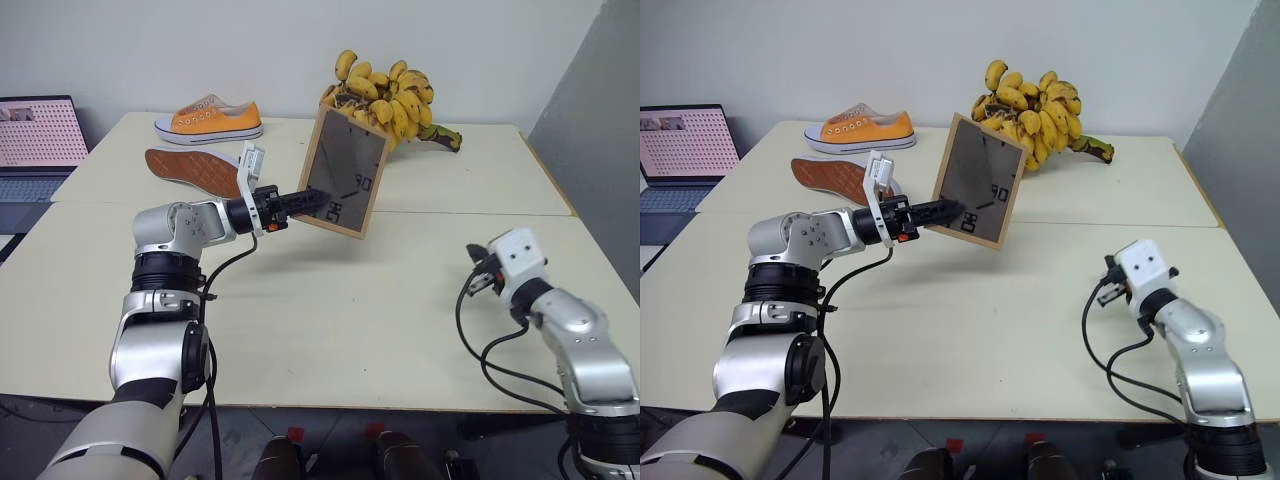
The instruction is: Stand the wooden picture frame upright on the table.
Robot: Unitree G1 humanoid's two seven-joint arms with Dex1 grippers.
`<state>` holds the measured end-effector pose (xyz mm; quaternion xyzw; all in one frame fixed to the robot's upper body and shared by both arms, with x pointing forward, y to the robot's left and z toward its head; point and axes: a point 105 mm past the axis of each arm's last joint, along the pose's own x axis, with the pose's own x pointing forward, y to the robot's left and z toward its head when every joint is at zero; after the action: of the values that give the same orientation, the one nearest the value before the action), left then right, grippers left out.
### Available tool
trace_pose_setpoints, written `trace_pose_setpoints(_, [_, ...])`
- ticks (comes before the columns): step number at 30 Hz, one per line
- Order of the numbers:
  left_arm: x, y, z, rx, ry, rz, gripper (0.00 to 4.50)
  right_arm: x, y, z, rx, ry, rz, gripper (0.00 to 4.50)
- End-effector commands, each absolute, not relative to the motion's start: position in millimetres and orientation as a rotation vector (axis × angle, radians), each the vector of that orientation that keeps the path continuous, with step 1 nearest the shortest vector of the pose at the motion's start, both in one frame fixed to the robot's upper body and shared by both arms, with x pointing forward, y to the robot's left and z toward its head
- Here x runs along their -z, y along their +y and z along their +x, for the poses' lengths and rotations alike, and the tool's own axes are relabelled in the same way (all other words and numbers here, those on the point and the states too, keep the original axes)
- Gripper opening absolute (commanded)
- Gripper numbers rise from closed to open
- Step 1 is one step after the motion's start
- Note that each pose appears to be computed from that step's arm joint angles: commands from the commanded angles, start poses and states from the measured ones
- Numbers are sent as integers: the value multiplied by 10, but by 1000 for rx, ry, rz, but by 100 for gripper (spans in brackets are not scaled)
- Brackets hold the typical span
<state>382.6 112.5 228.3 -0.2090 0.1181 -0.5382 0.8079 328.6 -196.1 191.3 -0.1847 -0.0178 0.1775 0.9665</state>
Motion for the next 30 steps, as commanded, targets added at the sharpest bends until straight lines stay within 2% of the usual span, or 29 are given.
trace_pose_setpoints(1, [-2515, 975, 3661, 1250, 157, -401, 129, -2693, -1714, 3140, -434, -237, -293, 102])
trace_pose_setpoints(4, [-2522, 908, 3613, 1268, 154, -402, 129, -3018, -1501, 3139, -480, -304, -184, 173])
trace_pose_setpoints(8, [-2501, 843, 3567, 1287, 159, -396, 129, -3178, -1152, 3166, -570, -314, -67, 273])
trace_pose_setpoints(14, [-2488, 772, 3519, 1315, 164, -372, 129, -3132, -814, 3218, -660, -289, -24, 273])
trace_pose_setpoints(23, [-2518, 746, 3501, 1328, 155, -361, 129, -3078, -727, 3343, -664, -269, 32, 273])
trace_pose_setpoints(30, [-2500, 719, 3555, 1321, 156, -356, 129, -3111, -564, 3287, -699, -282, 69, 273])
